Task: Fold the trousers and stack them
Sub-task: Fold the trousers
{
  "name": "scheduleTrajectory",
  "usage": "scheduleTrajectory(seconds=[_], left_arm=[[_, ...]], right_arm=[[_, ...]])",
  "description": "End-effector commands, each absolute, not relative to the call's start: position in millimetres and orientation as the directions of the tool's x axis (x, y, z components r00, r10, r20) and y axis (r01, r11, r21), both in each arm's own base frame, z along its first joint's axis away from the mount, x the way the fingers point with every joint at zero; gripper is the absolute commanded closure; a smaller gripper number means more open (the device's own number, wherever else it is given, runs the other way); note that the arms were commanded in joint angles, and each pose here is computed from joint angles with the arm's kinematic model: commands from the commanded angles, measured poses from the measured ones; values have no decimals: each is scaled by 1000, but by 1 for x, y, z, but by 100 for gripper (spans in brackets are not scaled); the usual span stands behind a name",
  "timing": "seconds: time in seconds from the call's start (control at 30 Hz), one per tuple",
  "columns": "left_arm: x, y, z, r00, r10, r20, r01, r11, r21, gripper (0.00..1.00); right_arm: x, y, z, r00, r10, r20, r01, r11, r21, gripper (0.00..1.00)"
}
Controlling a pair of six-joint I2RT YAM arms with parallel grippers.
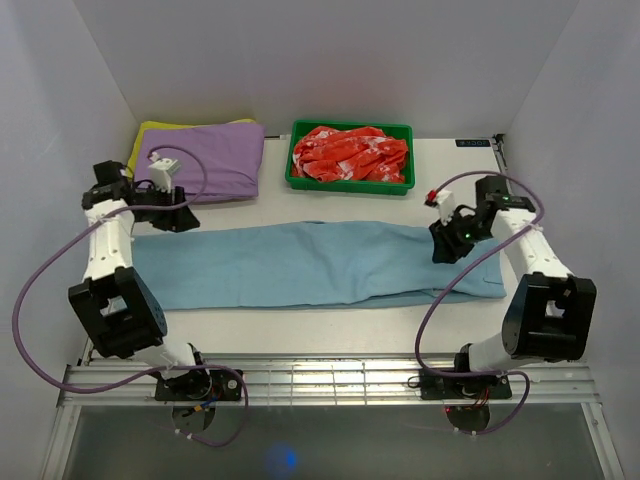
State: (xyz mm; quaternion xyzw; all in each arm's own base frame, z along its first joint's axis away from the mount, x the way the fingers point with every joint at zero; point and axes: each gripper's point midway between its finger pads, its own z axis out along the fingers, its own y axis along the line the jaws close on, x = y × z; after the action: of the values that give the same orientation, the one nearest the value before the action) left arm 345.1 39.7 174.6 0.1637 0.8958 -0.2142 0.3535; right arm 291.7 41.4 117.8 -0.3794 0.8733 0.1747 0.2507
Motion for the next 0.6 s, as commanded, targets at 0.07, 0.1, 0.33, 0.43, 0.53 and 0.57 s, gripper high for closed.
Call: scheduleTrajectory(seconds=[0.07,0.1,0.33,0.43,0.53,0.57], left_arm=[[314,-72,144,-733,187,-654,562,708,-428,47],[309,-78,134,-745,194,-638,558,706,-436,48],[301,-105,108,-736,254,-628,597,682,-424,54],[323,-125,126,-674,287,-680,654,660,-370,52],[356,-146,142,-614,314,-724,694,652,-305,46],[365,-154,145,-595,327,-735,709,644,-287,44]], right_arm=[[227,73,56,-644,-640,-419,-764,568,306,63],[223,71,49,-645,-651,-400,-764,569,306,64],[184,39,-11,-612,-758,-226,-788,560,253,77],[179,41,-8,-562,-797,-218,-822,511,252,74],[203,57,26,-523,-786,-330,-852,468,236,64],[214,64,40,-513,-772,-375,-859,462,223,60]])
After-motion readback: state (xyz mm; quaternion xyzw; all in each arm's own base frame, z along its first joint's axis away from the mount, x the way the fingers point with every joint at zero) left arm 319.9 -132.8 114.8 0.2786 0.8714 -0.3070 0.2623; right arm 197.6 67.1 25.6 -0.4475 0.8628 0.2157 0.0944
